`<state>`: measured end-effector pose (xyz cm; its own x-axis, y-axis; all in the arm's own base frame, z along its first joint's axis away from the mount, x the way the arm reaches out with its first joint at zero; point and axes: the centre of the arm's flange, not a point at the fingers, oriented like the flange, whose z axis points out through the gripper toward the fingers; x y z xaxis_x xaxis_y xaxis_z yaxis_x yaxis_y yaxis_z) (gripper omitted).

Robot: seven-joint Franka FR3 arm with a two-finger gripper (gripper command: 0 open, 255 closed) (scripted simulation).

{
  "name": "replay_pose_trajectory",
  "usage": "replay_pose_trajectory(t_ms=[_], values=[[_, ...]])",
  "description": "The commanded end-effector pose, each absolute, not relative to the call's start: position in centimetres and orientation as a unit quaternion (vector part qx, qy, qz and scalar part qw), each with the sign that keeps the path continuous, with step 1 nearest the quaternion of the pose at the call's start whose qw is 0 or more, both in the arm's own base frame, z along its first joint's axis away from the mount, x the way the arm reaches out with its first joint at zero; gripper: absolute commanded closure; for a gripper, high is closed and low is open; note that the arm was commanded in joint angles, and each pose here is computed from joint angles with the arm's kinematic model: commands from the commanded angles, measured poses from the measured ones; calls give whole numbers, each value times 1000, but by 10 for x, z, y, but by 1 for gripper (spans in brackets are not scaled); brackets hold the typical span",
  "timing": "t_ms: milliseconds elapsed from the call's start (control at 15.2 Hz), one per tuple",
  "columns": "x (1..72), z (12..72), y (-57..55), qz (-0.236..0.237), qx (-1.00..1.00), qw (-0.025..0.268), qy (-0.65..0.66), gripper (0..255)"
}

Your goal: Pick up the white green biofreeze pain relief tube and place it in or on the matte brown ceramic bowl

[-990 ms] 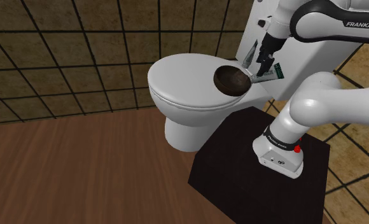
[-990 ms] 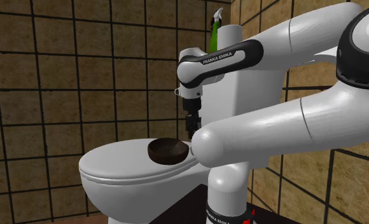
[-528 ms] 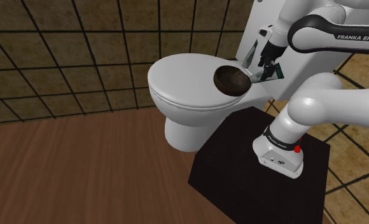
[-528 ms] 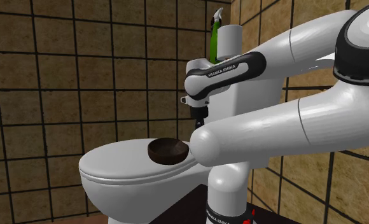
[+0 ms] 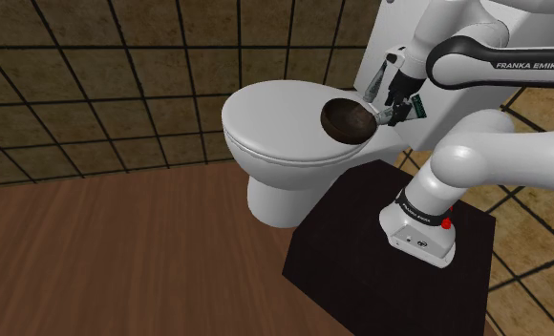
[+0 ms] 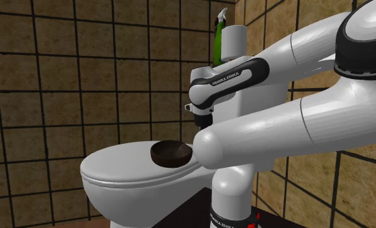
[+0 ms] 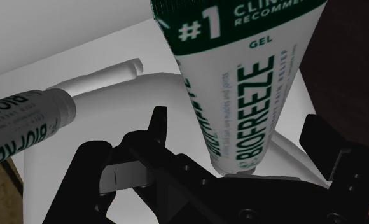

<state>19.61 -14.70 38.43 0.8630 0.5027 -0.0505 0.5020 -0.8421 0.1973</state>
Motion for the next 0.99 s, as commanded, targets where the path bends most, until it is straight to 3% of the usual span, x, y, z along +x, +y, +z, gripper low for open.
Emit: replay_pose_trajectory(t_ms=[0,132,198,924], values=[[196,384,-147,2,960,102,262,0],[196,384,-147,2,960,102,262,0],[196,384,-147,2,960,102,262,255],[196,395,-147,2,960,102,262,255]])
